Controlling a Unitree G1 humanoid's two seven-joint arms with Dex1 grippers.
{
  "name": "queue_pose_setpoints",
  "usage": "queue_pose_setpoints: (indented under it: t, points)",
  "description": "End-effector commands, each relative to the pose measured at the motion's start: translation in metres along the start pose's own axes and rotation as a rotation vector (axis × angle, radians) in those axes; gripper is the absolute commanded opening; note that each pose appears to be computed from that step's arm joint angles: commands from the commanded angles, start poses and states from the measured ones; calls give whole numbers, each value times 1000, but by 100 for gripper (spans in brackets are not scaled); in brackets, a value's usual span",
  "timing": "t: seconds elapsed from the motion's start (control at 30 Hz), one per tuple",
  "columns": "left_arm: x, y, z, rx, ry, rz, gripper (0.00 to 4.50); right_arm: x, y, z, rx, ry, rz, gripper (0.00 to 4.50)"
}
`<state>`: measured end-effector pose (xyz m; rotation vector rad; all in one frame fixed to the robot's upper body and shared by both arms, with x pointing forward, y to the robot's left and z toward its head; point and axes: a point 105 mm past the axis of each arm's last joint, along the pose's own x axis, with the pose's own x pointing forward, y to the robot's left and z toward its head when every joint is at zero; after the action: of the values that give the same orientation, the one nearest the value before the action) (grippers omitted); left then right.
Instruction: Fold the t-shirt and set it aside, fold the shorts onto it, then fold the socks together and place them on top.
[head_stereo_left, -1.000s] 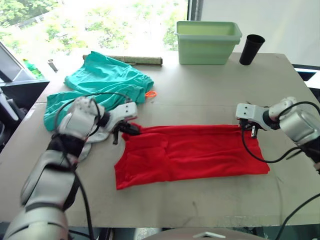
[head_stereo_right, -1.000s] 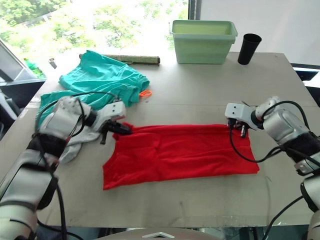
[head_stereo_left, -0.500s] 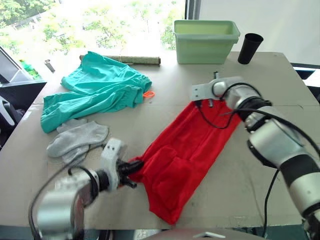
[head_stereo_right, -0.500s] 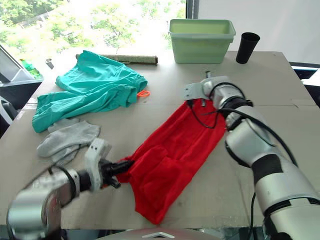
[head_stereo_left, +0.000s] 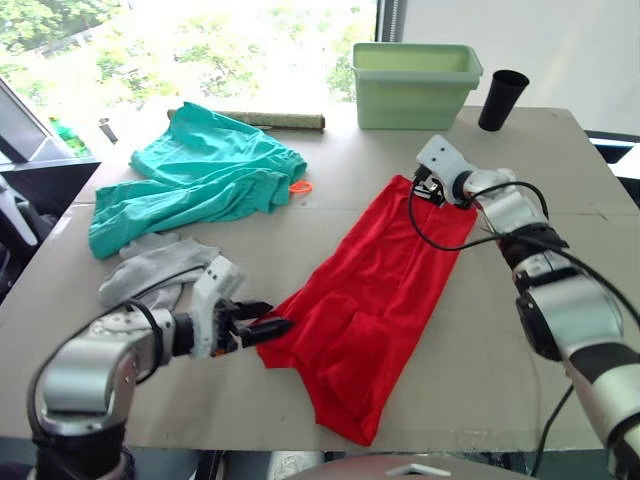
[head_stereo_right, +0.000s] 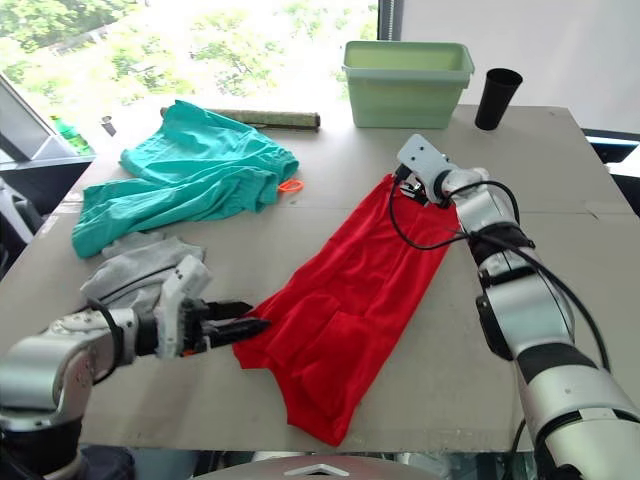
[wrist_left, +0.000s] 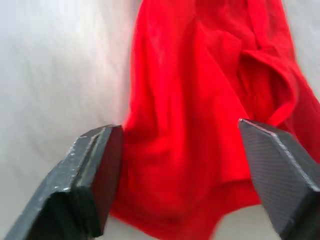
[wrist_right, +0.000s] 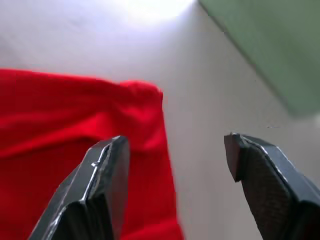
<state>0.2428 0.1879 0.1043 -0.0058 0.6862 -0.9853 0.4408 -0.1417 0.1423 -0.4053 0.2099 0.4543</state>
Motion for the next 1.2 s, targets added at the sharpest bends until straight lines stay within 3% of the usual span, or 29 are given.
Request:
queue_pose_setpoints:
  t: [0.03, 0.17, 0.27, 0.53, 0.63, 0.7, 0.8, 0.87, 1.0, 1.2]
  points:
    - [1, 3, 6, 119, 35, -99, 380, -33, -8, 17, 195, -79, -131, 320]
    - [8, 19, 21, 297, 104, -120, 380, -66, -4, -17, 404, -73, -299, 320]
    - [9, 19, 30, 314, 97, -151, 380, -71, -5, -31, 483, -43, -381, 320]
    - [4, 17, 8, 284, 152, -117, 380, -63, 9, -67, 594, 114, -328, 320]
    - [12, 20, -12, 317, 203, -59, 385, -61, 14, -77, 568, 160, -294, 234]
    - [19, 16, -21, 314, 201, -61, 385, -61, 16, -81, 542, 178, -280, 141]
    - [28, 10, -41, 259, 205, -66, 258, -61, 14, -82, 453, 192, -281, 1]
    - [30, 5, -47, 228, 199, -67, 176, -59, 14, -79, 408, 186, -270, 0]
    - [38, -10, -44, 85, 36, 46, 4, -35, 7, -60, 196, 164, -231, 0]
    - [34, -31, -42, -147, -168, 246, 4, 19, 5, -16, 20, 100, -164, 0]
